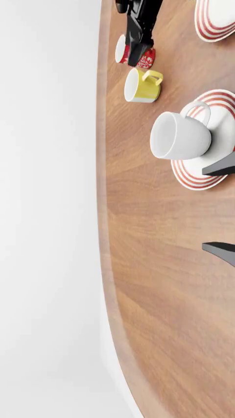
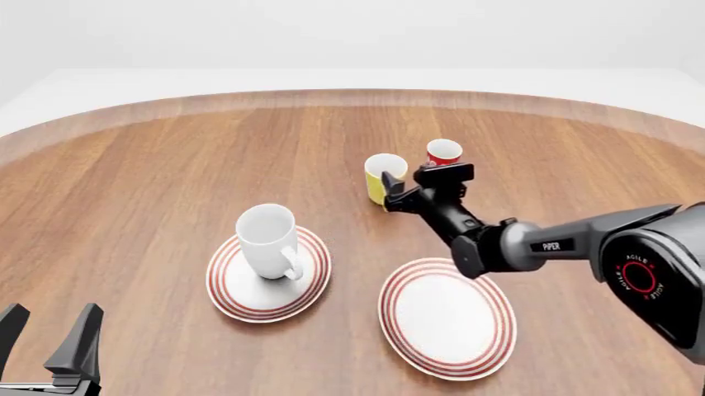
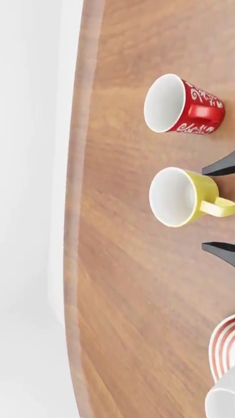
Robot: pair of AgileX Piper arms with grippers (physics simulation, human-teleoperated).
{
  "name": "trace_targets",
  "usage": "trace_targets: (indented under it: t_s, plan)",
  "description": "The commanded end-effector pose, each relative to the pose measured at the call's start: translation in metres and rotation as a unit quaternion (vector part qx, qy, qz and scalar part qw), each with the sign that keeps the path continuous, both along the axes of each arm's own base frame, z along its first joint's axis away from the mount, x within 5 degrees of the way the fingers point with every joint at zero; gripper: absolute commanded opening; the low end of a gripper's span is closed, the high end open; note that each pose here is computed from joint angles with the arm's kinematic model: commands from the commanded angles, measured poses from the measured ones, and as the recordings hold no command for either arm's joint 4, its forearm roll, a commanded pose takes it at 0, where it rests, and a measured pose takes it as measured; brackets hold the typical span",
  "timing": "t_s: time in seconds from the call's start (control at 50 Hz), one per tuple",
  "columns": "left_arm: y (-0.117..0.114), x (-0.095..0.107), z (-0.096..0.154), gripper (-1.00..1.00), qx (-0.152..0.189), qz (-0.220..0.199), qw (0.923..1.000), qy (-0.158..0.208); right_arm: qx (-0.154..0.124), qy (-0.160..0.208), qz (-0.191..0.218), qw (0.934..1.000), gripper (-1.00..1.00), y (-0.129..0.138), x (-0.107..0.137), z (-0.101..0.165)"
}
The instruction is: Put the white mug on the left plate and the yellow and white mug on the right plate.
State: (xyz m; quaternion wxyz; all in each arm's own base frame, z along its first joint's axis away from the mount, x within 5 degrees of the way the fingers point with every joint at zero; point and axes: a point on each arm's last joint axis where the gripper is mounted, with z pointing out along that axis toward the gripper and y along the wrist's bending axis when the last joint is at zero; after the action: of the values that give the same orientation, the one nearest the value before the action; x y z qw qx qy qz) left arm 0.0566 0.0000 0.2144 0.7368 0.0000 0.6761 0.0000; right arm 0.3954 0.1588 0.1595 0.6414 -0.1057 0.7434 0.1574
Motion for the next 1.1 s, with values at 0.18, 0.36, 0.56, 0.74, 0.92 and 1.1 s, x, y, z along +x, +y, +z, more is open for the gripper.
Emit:
trace_targets:
  t_s: [0.18, 0.36, 0.56, 0.74, 0.92, 1.1]
  plan:
    - [0.0, 0.0, 0.0, 1.0, 0.0, 0.0, 1.0, 0.0, -0.005, 0.016, 0.01, 0.9998, 1.0, 0.013, 0.008, -0.015]
    - [0.0, 0.0, 0.0, 1.0, 0.0, 0.0, 1.0, 0.0, -0.006, 0.023, 0.014, 0.9996, 1.0, 0.018, 0.012, -0.022]
    - [0.0, 0.0, 0.0, 1.0, 0.0, 0.0, 1.0, 0.0, -0.011, 0.034, 0.01, 0.9993, 1.0, 0.017, 0.017, -0.034]
    - [0.0, 0.0, 0.0, 1.0, 0.0, 0.0, 1.0, 0.0, -0.013, 0.041, 0.002, 0.9991, 1.0, 0.012, 0.023, -0.042]
    - [0.0, 0.0, 0.0, 1.0, 0.0, 0.0, 1.0, 0.0, -0.013, 0.054, -0.001, 0.9985, 1.0, 0.012, 0.029, -0.054]
    - [0.0, 0.0, 0.0, 1.0, 0.0, 0.0, 1.0, 0.0, -0.014, 0.063, 0.003, 0.9979, 1.0, 0.018, 0.031, -0.061]
